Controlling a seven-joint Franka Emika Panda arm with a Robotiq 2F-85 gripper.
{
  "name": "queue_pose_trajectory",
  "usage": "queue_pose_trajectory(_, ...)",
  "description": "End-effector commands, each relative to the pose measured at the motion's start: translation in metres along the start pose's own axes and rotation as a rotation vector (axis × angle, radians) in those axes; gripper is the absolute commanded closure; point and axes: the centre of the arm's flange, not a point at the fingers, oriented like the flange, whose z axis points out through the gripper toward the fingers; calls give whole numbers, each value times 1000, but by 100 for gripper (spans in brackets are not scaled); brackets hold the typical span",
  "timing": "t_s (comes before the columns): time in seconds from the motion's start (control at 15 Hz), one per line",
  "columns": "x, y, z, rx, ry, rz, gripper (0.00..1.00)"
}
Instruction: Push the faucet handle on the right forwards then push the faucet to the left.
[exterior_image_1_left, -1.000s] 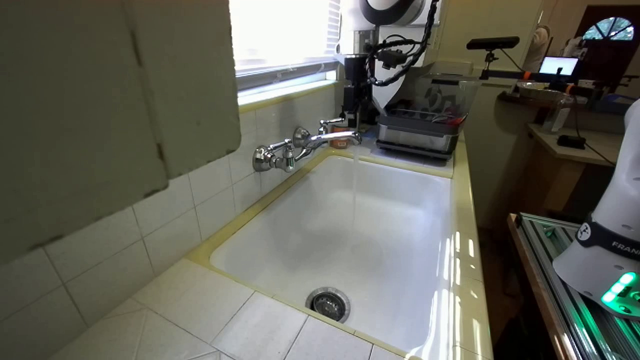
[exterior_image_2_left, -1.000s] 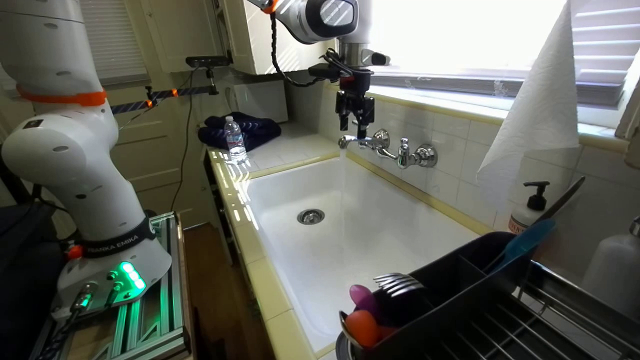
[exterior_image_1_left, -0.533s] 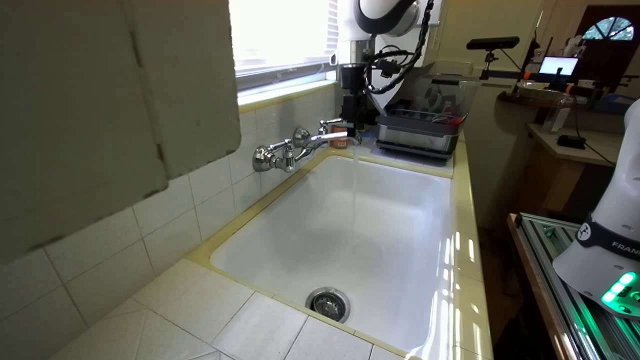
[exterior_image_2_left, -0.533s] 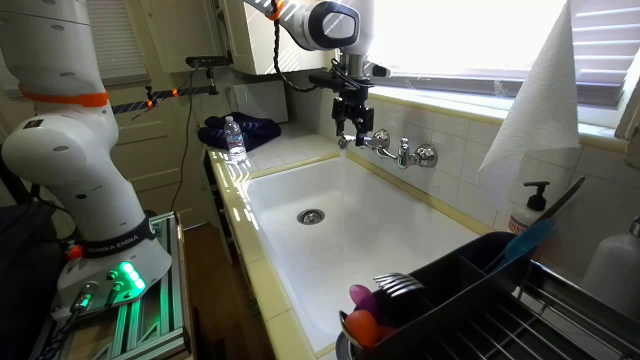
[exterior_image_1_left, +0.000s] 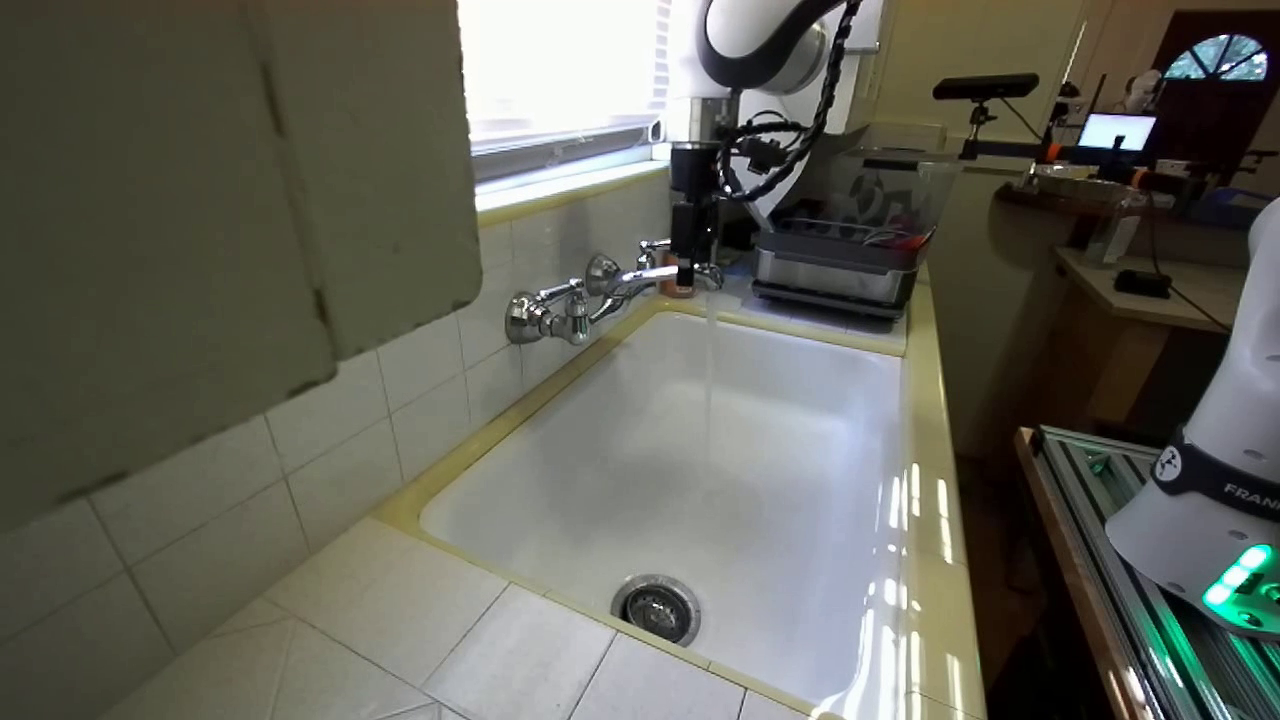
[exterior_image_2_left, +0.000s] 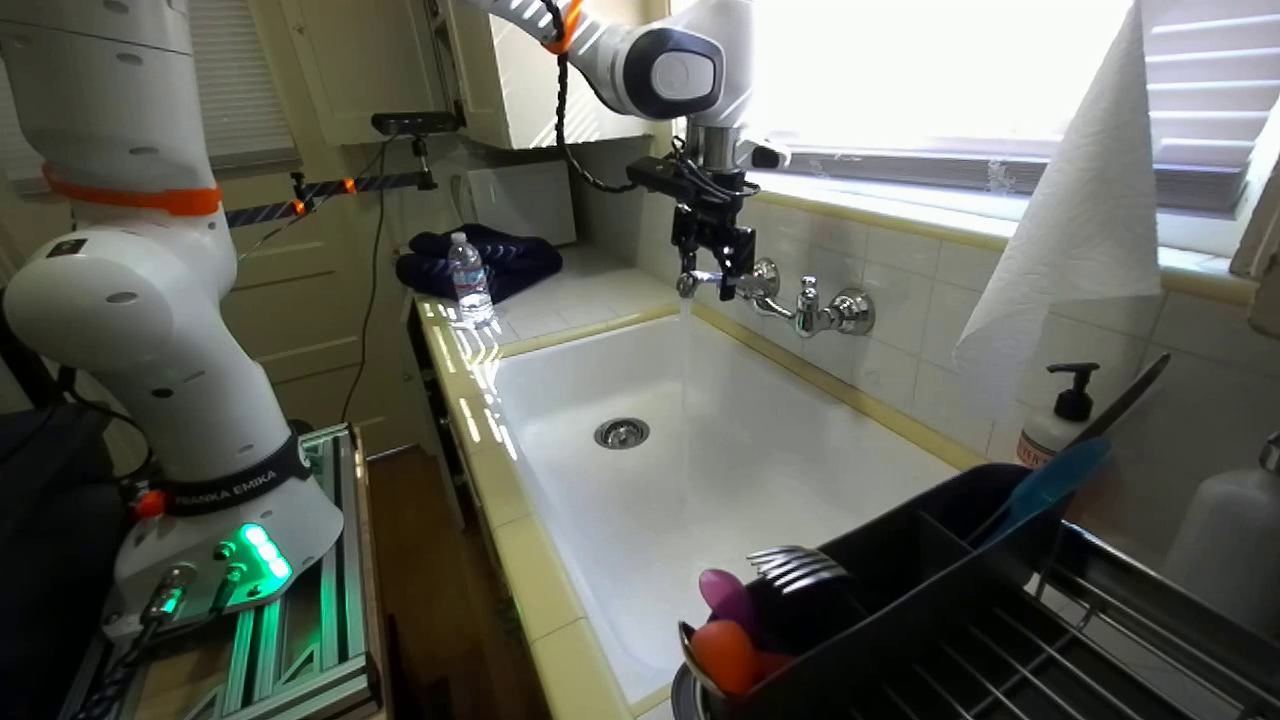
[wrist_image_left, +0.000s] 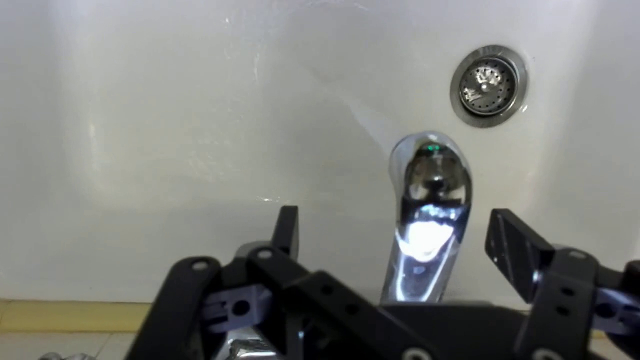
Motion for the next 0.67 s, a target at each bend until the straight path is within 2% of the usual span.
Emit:
queue_pose_trajectory(0.0,5,-1,5,20,30,-15,34)
queue_pose_trajectory(0.07,6,-1,5,18,32,-16,44)
queue_pose_trajectory(0.47,9,-4,0,14,64,-23,88)
queue_pose_trajectory(0.53,9,-4,0,12,64,-22,94)
queue_pose_trajectory(0.6,9,-4,1,12,62,-22,93)
